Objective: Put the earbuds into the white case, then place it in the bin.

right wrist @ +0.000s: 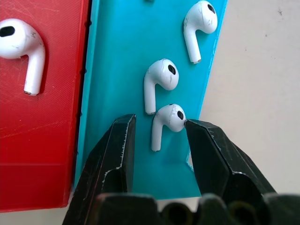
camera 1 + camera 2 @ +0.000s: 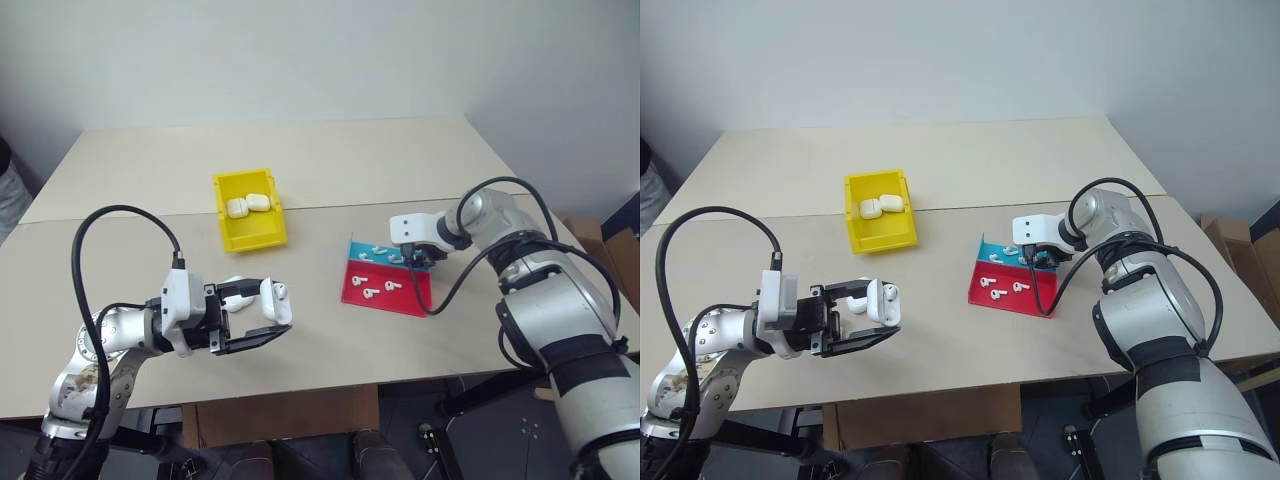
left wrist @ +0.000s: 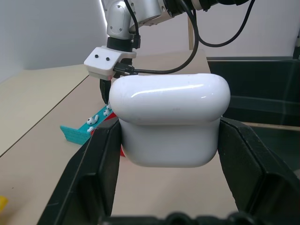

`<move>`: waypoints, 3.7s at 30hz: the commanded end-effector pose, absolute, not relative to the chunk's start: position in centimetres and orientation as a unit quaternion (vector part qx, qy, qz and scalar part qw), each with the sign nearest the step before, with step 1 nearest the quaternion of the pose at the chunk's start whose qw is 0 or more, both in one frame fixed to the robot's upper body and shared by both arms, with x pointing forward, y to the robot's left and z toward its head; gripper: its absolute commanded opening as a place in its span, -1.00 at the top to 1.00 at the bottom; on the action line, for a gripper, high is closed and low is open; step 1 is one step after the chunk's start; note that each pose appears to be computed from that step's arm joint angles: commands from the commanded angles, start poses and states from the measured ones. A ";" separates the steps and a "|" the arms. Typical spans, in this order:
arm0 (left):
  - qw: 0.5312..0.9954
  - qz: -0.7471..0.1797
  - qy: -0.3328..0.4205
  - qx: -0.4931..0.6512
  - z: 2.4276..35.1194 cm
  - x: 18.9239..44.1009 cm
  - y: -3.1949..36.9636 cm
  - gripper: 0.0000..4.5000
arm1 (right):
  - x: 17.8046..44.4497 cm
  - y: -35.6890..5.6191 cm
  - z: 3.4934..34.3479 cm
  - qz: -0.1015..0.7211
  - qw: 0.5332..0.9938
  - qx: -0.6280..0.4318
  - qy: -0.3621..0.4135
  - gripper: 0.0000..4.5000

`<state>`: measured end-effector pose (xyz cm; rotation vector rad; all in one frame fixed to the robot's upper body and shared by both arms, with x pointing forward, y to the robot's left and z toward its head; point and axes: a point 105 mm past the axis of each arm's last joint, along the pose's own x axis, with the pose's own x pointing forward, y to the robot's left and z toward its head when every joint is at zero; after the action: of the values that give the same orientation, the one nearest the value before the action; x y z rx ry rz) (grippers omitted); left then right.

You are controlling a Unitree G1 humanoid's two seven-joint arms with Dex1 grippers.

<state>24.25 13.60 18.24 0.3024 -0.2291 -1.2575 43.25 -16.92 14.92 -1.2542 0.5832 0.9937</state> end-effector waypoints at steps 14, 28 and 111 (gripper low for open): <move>0.783 -0.587 -0.127 0.164 19.4 23.8 13.1 -0.24 | 43.7 -16.8 15.7 0.421 0.681 -0.542 0.254 0.24; 0.782 -0.589 -0.121 0.165 19.2 23.8 13.2 -0.24 | 43.6 -16.9 15.6 0.426 0.680 -0.540 0.254 0.48; 0.701 -0.675 -0.222 0.053 25.7 25.4 8.2 -0.24 | 23.5 -5.3 26.8 0.663 0.707 0.017 -0.246 0.48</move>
<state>26.16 8.37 24.92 0.0831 -0.4427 -1.4961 24.27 -5.31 26.36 0.0664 -0.5008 1.4645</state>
